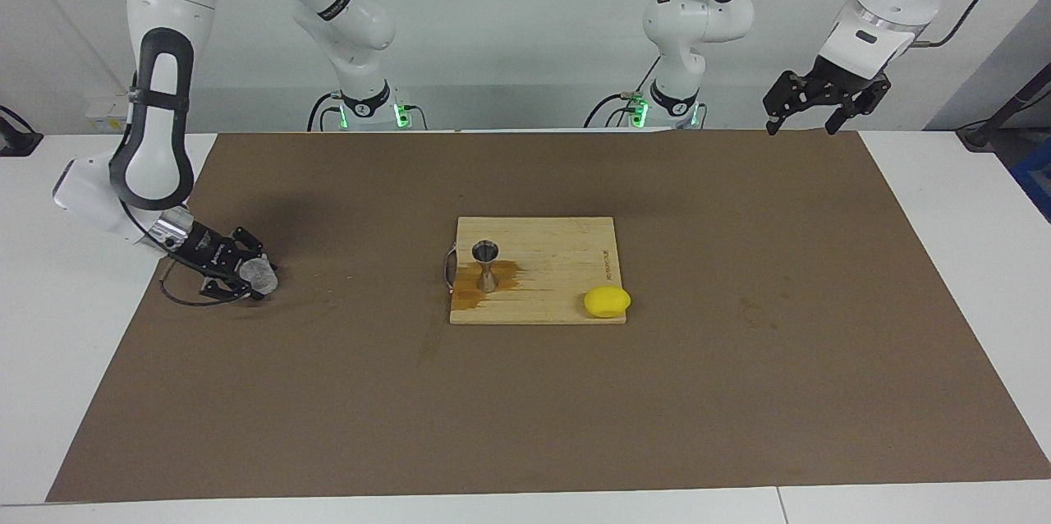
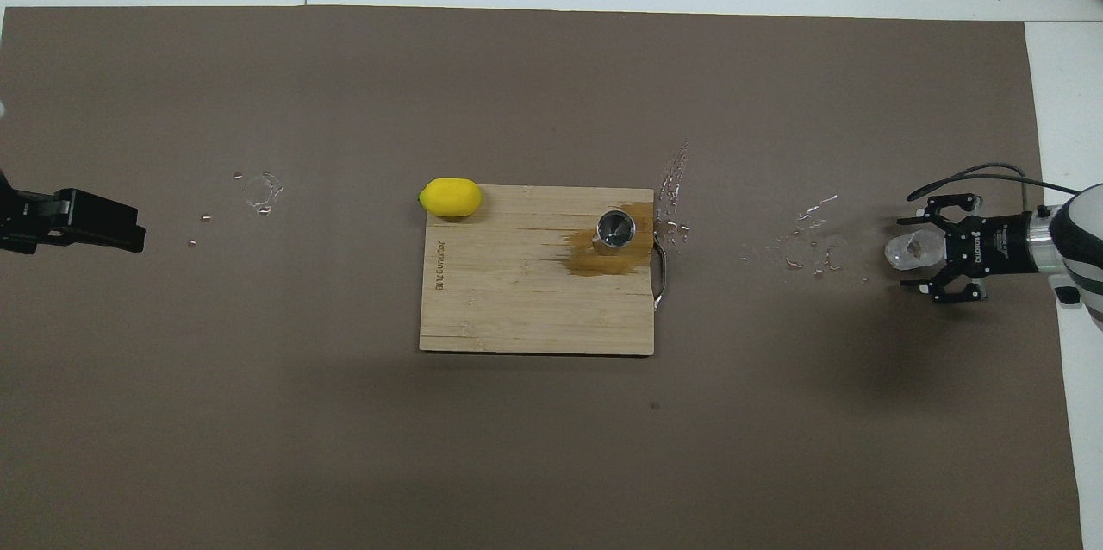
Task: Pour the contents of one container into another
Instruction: 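Open the right gripper to release the clear cup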
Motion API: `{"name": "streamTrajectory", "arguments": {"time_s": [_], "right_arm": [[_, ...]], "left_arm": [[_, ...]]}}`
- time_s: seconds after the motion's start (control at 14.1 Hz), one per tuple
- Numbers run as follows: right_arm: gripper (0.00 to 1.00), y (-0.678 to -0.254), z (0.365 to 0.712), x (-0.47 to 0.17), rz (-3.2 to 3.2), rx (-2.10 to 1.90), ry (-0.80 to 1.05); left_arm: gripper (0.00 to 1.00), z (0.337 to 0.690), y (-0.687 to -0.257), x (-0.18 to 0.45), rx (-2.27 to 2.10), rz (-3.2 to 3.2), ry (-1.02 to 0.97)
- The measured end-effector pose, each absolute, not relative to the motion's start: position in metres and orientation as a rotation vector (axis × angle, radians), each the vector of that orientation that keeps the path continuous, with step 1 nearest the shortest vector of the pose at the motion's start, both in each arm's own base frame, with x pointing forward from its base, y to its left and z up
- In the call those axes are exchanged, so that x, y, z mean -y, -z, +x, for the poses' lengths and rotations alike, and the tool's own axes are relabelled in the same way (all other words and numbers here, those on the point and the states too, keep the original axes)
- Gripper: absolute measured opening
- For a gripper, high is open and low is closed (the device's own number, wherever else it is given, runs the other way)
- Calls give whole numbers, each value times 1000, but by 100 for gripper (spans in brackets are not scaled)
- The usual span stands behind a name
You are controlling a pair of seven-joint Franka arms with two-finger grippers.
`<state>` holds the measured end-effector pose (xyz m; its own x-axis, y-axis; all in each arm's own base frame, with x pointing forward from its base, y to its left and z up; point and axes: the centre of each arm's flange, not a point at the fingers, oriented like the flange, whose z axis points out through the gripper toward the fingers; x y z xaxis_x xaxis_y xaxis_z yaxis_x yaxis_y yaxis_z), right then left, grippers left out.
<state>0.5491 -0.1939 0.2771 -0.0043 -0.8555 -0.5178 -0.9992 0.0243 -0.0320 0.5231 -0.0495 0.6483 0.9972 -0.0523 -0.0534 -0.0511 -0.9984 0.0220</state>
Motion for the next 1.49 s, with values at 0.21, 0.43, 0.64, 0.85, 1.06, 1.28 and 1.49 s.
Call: {"name": "streamTrajectory", "arguments": {"time_s": [0.21,0.43,0.64,0.85,1.06,1.28,1.49], "right_arm": [[100,-307,548,194,-1979,-1889,-442],[100,-338,546,176,-2172,-1795,-417],[100,-348,559,121,-2425,-1497,-385],[100,-351,566,75,-2655,-1173,-352],[100,-386,563,25,-2866,-934,-298],[100,-460,549,-23,-3005,-652,-145],[100,-529,541,-28,-3073,-467,-18]], "left_arm": [[100,523,-648,50,81,3119,84],[100,523,-648,50,81,3119,84],[100,523,-648,50,81,3119,84],[100,523,-648,50,81,3119,84],[100,523,-648,50,81,3119,84],[100,523,-648,50,81,3119,84],[100,523,-648,50,81,3119,84]]}}
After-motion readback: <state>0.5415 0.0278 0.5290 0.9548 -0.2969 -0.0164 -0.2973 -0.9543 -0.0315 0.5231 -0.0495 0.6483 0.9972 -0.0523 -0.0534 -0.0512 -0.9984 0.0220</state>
